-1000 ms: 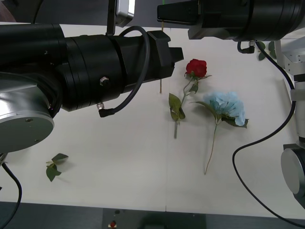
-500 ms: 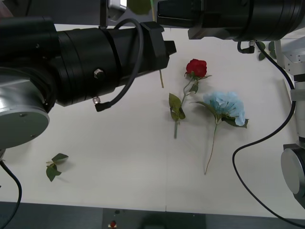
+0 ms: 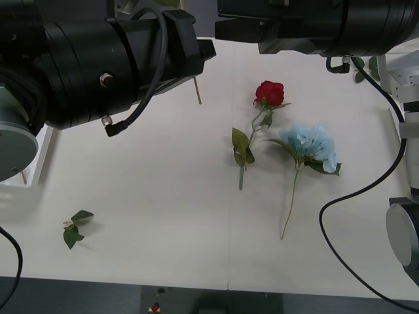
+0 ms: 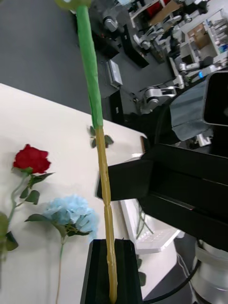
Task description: Put the red flowers into the right box and the blue flowers into the left box
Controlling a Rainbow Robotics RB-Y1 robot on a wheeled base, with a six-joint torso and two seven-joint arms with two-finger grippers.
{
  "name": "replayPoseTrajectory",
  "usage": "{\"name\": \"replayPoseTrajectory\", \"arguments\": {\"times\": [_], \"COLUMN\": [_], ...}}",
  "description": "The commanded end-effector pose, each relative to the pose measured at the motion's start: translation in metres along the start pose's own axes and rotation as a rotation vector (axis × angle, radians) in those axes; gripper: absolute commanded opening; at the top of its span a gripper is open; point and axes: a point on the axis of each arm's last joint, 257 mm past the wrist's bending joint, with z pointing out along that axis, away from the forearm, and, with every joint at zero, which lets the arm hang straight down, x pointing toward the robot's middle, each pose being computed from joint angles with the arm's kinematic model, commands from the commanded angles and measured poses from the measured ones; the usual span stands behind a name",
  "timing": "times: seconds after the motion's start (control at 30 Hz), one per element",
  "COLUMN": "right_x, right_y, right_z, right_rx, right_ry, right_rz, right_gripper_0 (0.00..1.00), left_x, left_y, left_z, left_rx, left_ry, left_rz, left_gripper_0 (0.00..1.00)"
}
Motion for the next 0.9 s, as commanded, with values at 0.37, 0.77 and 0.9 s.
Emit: {"name": "replayPoseTrajectory", "arguments": {"times": [0.37, 0.77, 0.9], "right_x": [-0.012, 0.017, 0.04], "right_y": [-0.012, -0.089, -0.107], "right_z": [-0.032, -0.111, -0.131], "right_rx": [0.125, 0.473, 0.57], "right_ry": [-0.008, 0.037, 0.072], "right_rz": [-0.04, 0.106, 0.239], "right_gripper_0": [1.0, 1.0, 1.0], "left_x": [-0.069, -0.098, -0.109], "left_y": [0.077, 0.234, 0.286], "left_z": [-0.099, -0.195, -0.219], "left_rx": [-0.246, -0.569, -0.65], "left_ry": [-0.066, -0.111, -0.15], "left_rz": [-0.067, -0.068, -0.062], "left_gripper_0": [0.0, 0.0, 0.0]}}
